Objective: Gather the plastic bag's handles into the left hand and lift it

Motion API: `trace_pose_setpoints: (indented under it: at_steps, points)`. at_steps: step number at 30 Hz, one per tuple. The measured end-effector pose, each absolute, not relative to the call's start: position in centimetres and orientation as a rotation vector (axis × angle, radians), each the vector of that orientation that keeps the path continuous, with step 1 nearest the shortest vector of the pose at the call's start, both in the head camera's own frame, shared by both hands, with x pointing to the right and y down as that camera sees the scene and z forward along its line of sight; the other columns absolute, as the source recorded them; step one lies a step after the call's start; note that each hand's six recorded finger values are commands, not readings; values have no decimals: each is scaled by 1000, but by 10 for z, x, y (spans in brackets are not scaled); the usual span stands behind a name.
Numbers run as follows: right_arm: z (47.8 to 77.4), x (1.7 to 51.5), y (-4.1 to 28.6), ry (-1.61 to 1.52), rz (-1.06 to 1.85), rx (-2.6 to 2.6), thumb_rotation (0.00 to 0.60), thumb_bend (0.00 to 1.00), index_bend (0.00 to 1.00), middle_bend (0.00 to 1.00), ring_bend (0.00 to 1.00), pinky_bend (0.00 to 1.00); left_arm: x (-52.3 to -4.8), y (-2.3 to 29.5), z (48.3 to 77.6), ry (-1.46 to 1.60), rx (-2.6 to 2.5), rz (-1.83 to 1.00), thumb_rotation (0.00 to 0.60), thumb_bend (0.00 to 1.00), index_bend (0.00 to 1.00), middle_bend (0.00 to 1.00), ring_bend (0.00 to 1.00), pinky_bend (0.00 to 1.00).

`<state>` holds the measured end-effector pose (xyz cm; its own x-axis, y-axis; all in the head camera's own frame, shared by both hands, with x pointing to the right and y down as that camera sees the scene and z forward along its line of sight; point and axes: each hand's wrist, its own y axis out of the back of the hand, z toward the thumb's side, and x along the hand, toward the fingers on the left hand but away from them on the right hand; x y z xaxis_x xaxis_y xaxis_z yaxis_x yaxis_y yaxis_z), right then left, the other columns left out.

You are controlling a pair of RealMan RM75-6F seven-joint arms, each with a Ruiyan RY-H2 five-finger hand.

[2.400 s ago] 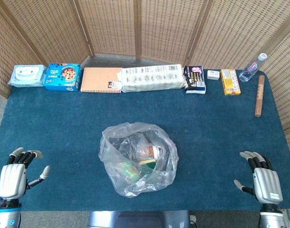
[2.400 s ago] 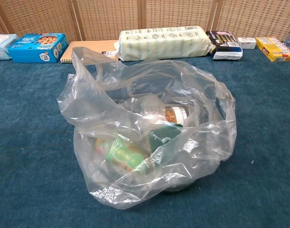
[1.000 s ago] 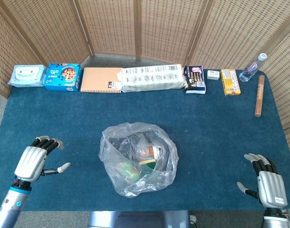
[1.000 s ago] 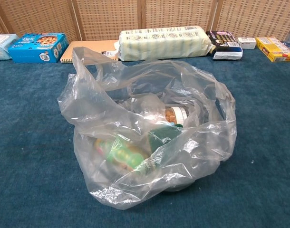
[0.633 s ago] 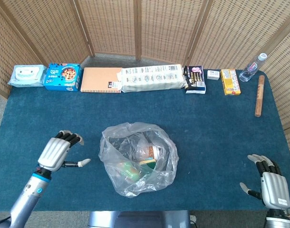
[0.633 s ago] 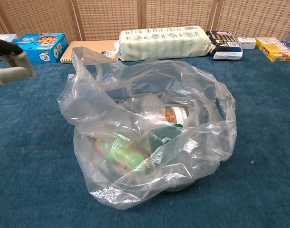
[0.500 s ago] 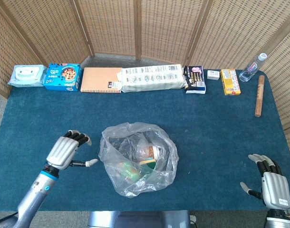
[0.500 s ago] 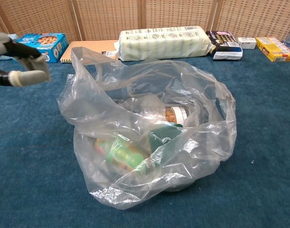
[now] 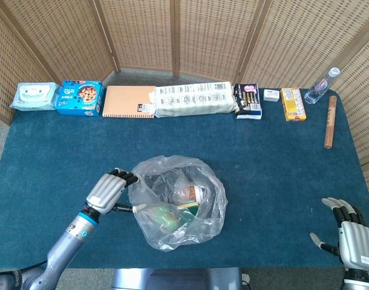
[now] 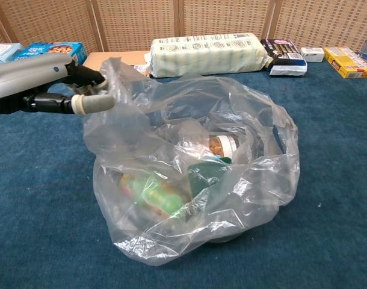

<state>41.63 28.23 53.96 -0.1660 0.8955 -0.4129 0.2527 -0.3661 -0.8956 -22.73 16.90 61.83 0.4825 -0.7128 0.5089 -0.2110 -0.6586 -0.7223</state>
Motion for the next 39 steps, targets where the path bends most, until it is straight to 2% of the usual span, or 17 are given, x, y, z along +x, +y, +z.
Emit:
trace_pose_setpoints:
  at_steps: [9, 26, 31, 36, 39]
  points:
    - [538, 422, 286, -1342, 1568, -1570, 600, 173, 202, 217, 166, 110, -193, 170, 618, 846, -2404, -1016, 0, 83, 348, 371, 345, 271]
    - [533, 424, 288, -1355, 1547, -1568, 600, 173, 202, 217, 166, 110, -151, 165, 631, 1274, -3084, -781, 0, 83, 320, 370, 346, 285]
    - [532, 424, 288, -1357, 1545, -1565, 600, 173, 202, 217, 166, 110, -144, 158, 633, 1427, -3269, -677, 0, 84, 320, 370, 407, 294]
    - [532, 424, 288, -1360, 1545, -1563, 600, 173, 202, 217, 166, 110, -140, 152, 631, 1564, -3426, -540, 0, 84, 320, 402, 487, 402]
    - [532, 424, 288, -1359, 1545, -1563, 600, 174, 202, 217, 166, 111, -142, 149, 628, 1653, -3517, -436, 0, 83, 320, 425, 497, 459]
